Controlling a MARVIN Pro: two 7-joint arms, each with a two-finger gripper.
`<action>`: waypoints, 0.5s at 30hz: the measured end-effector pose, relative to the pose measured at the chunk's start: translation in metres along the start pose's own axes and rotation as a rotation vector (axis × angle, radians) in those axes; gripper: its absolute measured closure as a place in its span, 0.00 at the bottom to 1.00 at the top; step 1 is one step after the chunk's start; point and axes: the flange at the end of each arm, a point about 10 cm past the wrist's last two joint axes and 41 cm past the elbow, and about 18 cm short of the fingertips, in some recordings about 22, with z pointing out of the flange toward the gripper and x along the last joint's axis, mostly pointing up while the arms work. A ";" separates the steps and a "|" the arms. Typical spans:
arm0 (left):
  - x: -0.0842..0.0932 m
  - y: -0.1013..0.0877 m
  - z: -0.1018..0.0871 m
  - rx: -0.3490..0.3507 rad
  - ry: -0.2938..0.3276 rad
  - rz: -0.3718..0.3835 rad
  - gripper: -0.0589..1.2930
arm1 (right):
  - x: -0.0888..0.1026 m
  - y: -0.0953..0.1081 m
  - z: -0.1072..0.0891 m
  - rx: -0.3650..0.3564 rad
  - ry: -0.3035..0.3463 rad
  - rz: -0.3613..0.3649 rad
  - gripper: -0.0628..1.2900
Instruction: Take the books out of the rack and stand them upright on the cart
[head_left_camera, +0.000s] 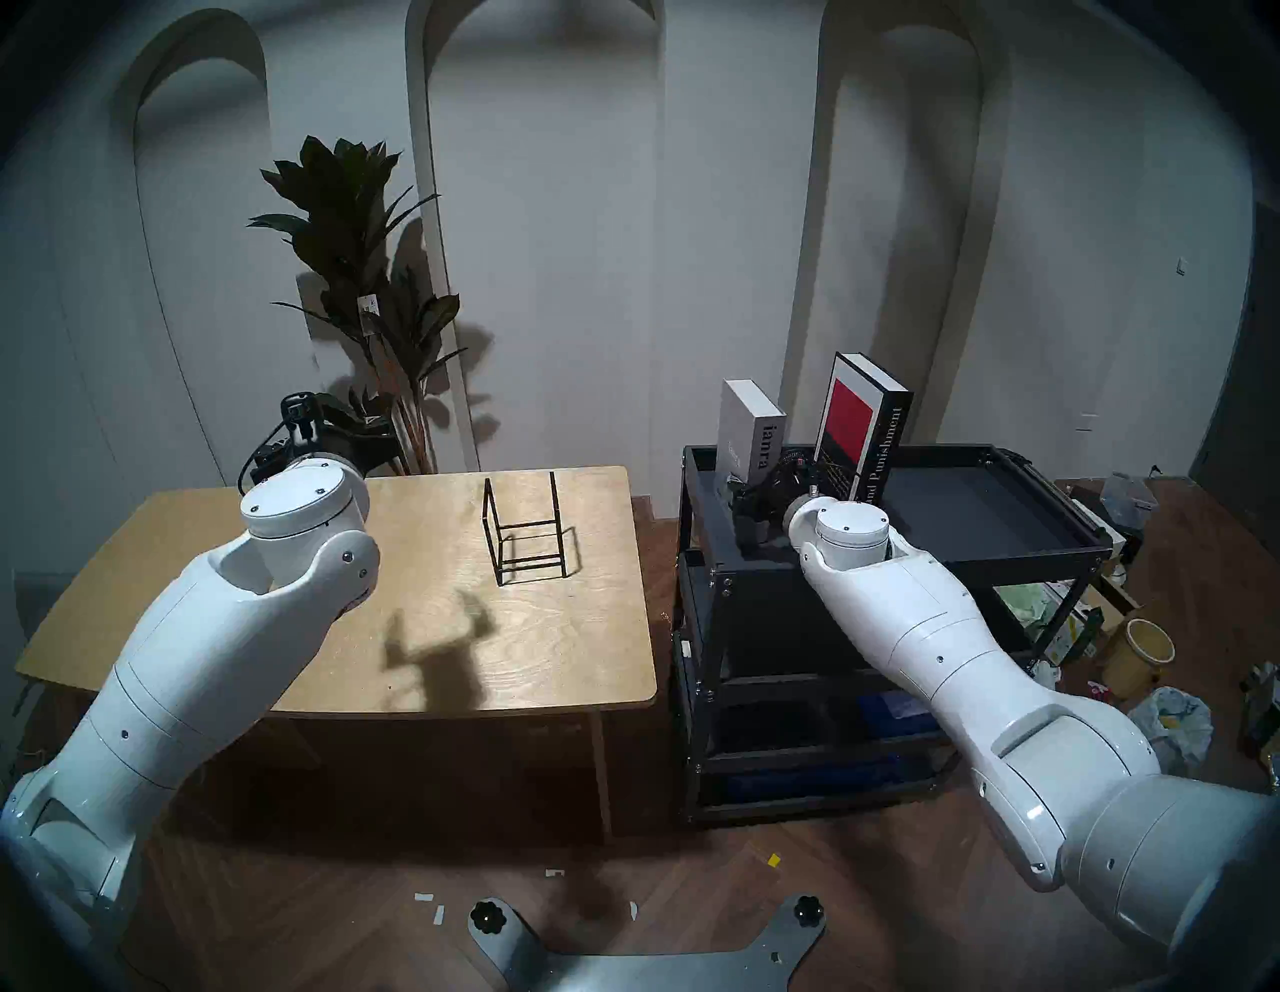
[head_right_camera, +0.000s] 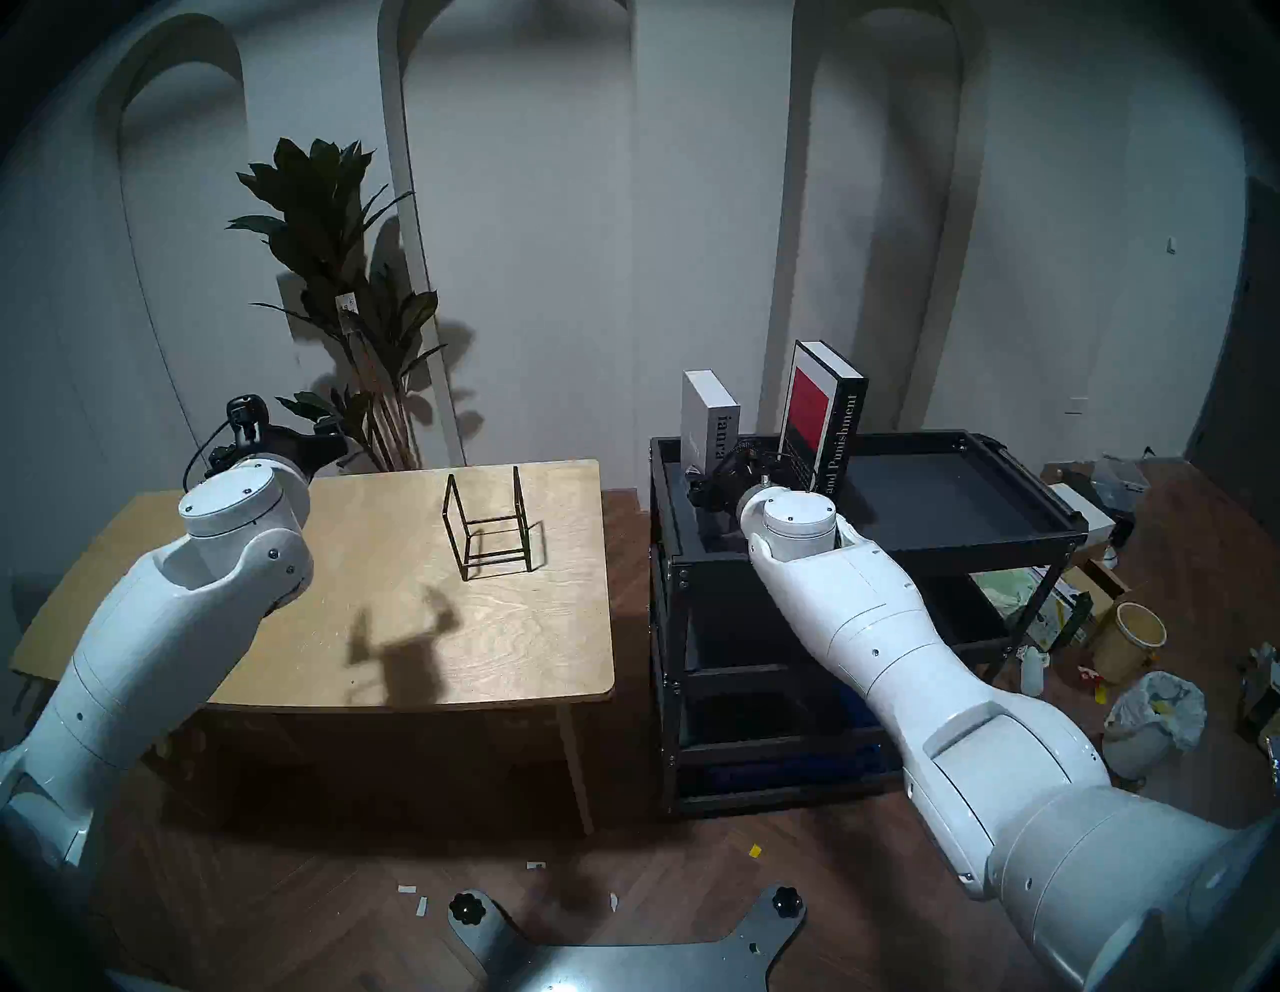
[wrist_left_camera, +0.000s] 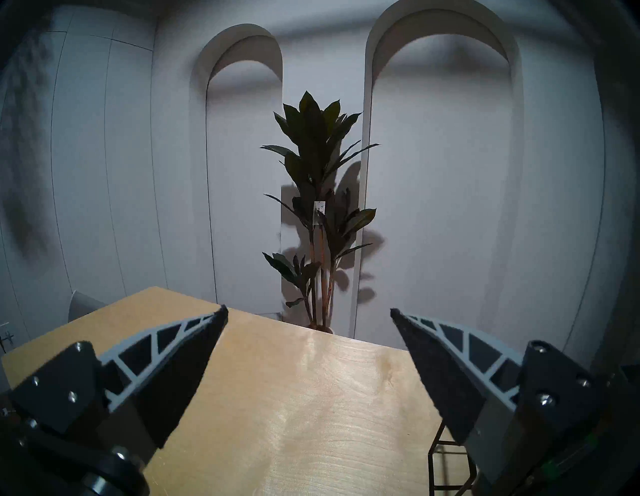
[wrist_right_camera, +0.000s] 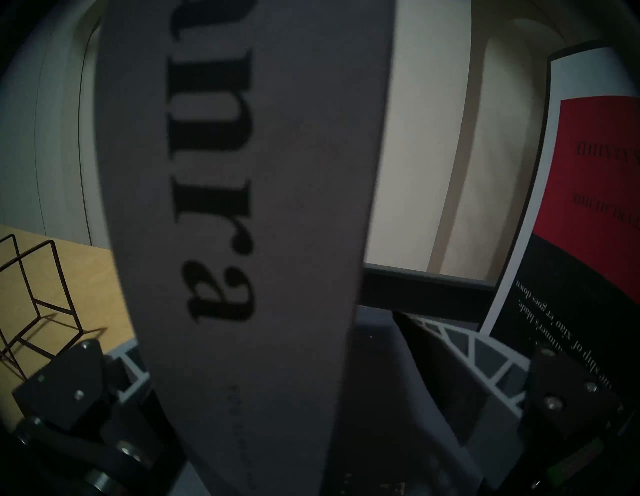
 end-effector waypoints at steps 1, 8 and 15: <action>0.000 0.000 0.000 -0.002 -0.001 0.000 0.03 | 0.000 0.000 -0.001 0.000 0.001 0.003 0.05; -0.003 0.004 0.000 -0.014 -0.006 0.000 0.03 | -0.001 -0.003 -0.014 0.004 0.019 0.034 0.05; -0.007 0.005 -0.001 -0.028 -0.002 0.024 0.03 | -0.004 -0.007 -0.030 0.010 0.045 0.062 0.05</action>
